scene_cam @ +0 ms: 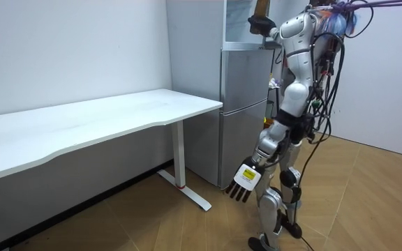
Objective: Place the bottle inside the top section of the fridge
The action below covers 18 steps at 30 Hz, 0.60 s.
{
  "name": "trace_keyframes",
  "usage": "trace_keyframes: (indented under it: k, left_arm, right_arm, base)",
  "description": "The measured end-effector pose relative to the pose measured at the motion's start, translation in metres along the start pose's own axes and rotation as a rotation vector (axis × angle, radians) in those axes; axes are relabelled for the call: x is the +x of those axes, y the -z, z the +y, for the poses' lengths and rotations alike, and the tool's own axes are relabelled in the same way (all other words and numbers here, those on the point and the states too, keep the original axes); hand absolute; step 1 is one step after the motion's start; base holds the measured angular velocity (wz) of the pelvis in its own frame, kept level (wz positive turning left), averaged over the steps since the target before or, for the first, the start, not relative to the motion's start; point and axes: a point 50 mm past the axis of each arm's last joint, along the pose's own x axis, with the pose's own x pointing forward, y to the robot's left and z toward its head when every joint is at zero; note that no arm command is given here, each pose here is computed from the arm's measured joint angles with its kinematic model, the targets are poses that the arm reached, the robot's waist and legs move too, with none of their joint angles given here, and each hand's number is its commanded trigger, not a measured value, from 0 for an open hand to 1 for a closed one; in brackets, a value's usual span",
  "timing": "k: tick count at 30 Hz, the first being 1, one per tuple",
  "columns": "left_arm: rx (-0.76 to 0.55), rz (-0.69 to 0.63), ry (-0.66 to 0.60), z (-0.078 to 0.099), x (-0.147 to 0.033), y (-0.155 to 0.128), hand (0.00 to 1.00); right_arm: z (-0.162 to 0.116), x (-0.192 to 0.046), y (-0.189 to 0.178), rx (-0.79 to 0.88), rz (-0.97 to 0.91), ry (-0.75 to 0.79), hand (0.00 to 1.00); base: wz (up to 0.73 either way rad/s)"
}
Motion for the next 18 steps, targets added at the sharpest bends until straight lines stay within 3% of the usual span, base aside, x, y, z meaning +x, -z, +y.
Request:
trace_keyframes:
  k: [10, 18]
  left_arm:
    - [0.027, 0.011, -0.013, 0.006, 0.000, -0.003, 0.00]
    - [0.015, 0.026, -0.029, 0.012, -0.003, 0.001, 0.00]
  right_arm:
    - [-0.033, 0.020, 0.034, 0.032, 0.235, 0.189, 1.00]
    - [-0.045, 0.022, 0.037, -0.013, 0.288, 0.217, 1.00]
  base:
    - [0.03]
    - [0.04]
